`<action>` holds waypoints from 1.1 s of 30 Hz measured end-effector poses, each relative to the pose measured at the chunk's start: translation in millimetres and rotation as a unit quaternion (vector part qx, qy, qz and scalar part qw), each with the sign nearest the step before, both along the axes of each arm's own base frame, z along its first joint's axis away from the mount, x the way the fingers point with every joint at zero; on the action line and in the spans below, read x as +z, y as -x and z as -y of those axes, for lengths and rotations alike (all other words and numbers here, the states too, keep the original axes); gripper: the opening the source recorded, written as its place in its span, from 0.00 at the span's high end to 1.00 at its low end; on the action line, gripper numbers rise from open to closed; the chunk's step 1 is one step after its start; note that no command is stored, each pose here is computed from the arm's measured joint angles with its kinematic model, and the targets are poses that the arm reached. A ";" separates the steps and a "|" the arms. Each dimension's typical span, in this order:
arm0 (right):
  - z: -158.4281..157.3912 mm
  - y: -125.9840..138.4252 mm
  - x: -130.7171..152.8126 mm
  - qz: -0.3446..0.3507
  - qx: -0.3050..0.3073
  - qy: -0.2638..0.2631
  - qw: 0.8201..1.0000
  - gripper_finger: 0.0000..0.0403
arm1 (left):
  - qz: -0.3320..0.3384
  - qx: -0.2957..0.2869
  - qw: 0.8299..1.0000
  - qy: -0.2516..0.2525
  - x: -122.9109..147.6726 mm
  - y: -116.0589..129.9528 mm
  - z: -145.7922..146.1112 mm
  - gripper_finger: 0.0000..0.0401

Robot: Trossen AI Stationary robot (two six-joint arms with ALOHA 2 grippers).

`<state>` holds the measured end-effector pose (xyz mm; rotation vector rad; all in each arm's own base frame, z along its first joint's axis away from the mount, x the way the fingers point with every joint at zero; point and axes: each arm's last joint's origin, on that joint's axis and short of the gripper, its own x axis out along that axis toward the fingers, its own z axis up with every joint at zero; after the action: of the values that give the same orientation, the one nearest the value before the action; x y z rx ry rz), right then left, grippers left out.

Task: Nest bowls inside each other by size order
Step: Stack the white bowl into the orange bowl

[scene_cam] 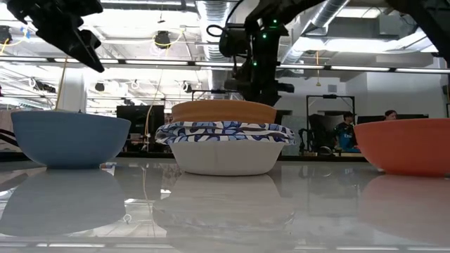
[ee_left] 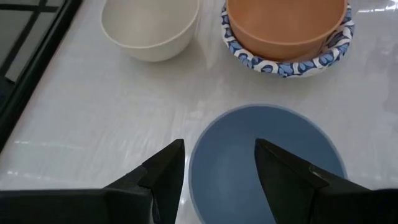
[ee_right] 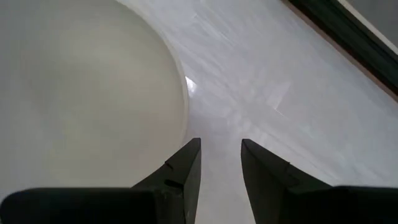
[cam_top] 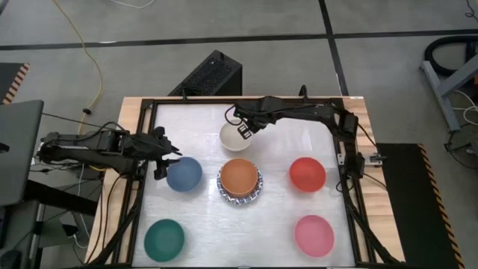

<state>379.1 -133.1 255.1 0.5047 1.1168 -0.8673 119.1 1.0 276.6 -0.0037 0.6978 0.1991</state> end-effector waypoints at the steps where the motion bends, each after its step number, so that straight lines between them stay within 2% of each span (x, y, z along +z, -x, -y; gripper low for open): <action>1: -0.3 0.3 1.0 0.002 0.003 -0.002 1.000 0.67 | 0.001 0.000 1.000 0.000 0.1 -0.1 0.0 0.54; 6: -0.7 -1.1 2.6 0.014 0.025 -0.018 0.999 0.67 | 0.010 -0.001 1.000 -0.001 1.5 -1.4 0.1 0.54; 9: 2.7 -3.0 -0.8 0.019 0.036 -0.029 0.999 0.67 | 0.048 -0.010 0.999 -0.007 7.8 -3.6 0.3 0.54; 15: 4.6 -5.5 0.3 0.032 0.045 -0.023 0.998 0.67 | 0.130 -0.076 0.989 -0.004 23.2 -2.9 3.5 0.54; 18: 6.0 -5.1 -0.4 0.031 0.050 -0.023 0.998 0.67 | 0.171 -0.100 0.980 -0.004 31.1 2.7 4.5 0.54; 23: 8.5 -1.6 -16.9 0.028 0.052 -0.027 0.998 0.67 | 0.238 -0.117 0.964 -0.015 43.5 16.0 4.7 0.54; 25: 10.0 0.0 -21.7 0.035 0.053 -0.035 0.997 0.67 | 0.278 -0.125 0.952 -0.023 46.7 21.5 4.8 0.54; 29: 8.5 2.3 -37.8 0.033 0.056 -0.047 0.997 0.67 | 0.344 -0.128 0.929 -0.037 43.0 33.3 4.5 0.54; 33: 8.2 3.0 -42.5 0.035 0.059 -0.047 0.997 0.67 | 0.375 -0.114 0.919 -0.044 32.7 41.7 3.4 0.54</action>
<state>376.2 -141.2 212.7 0.5369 1.1148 -0.6919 77.4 -2.4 309.2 0.0839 -0.0818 -0.0060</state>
